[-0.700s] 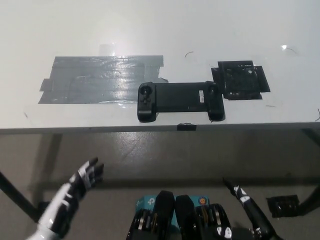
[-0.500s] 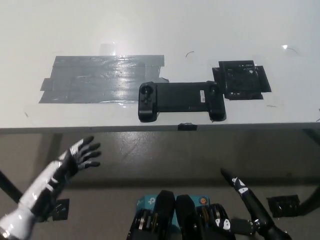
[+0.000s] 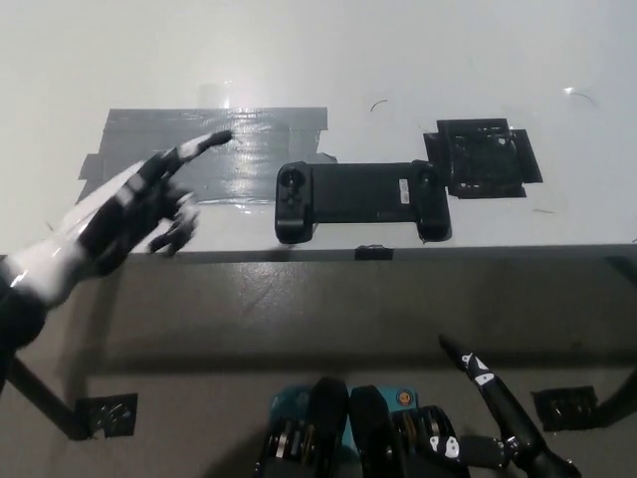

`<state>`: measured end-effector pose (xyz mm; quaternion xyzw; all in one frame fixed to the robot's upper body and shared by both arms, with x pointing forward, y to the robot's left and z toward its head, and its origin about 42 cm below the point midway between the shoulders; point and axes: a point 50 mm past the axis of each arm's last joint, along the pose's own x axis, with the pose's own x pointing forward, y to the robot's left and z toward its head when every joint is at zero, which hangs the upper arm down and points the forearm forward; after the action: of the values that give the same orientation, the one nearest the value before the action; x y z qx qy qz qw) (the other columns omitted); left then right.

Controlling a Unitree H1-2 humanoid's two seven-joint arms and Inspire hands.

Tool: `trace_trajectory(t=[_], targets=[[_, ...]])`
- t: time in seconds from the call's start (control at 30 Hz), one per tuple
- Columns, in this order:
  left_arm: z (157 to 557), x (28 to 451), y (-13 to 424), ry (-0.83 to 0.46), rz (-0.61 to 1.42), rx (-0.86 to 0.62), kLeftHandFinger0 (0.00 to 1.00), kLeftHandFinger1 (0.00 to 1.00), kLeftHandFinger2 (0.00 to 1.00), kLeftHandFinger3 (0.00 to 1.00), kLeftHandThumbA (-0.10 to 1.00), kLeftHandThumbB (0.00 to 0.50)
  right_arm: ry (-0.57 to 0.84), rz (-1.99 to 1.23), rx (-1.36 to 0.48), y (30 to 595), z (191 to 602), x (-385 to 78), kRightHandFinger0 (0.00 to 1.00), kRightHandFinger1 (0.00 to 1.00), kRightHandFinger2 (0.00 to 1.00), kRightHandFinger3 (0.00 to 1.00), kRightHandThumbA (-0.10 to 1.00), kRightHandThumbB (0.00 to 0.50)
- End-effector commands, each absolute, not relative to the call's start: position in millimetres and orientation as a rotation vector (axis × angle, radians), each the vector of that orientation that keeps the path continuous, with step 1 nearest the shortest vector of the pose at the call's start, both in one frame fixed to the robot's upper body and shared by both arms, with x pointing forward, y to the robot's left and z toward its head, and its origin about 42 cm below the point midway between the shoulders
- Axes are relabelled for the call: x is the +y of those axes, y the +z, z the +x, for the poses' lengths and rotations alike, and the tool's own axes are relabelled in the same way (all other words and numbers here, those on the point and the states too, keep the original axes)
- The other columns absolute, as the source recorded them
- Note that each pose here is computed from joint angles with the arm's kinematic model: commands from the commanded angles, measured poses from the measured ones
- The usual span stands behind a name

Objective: A controller is being placed at the center of the desk near the left hand and the robot uses its left hand's index finger to press a button at the left area of the controller

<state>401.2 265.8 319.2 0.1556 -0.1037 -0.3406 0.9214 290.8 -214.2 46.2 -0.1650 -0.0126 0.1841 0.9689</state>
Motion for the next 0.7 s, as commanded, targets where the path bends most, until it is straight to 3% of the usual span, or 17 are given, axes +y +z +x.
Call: trace_trajectory(t=[0.0, 0.13, 0.17, 0.37, 0.67], targets=[[444, 260, 344, -0.808, 0.334, -0.019, 0.18, 0.18, 0.37, 1.0, 1.0, 0.374, 0.38, -0.362, -0.084, 61, 301, -219, 1.0, 1.0, 1.0, 1.0, 1.0, 0.31], [471, 248, 342, -0.845, 0.369, 0.071, 0.09, 0.03, 0.27, 1.0, 1.0, 0.379, 0.377, -0.363, -0.084, 64, 302, -218, 1.0, 1.0, 1.0, 1.0, 1.0, 0.307], [476, 246, 340, -0.847, 0.397, 0.093, 0.02, 0.0, 0.26, 1.0, 1.0, 0.375, 0.378, -0.363, -0.085, 65, 301, -218, 1.0, 1.0, 1.0, 1.0, 1.0, 0.306], [489, 238, 334, -0.864, 0.489, 0.167, 0.0, 0.07, 0.33, 1.0, 1.0, 0.415, 0.384, -0.37, -0.092, 67, 304, -220, 1.0, 1.0, 1.0, 1.0, 1.0, 0.312], [496, 239, 327, -0.93, 0.469, 0.241, 0.0, 0.05, 0.27, 1.0, 1.0, 0.437, 0.385, -0.371, -0.102, 71, 307, -221, 1.0, 1.0, 1.0, 1.0, 1.0, 0.299]])
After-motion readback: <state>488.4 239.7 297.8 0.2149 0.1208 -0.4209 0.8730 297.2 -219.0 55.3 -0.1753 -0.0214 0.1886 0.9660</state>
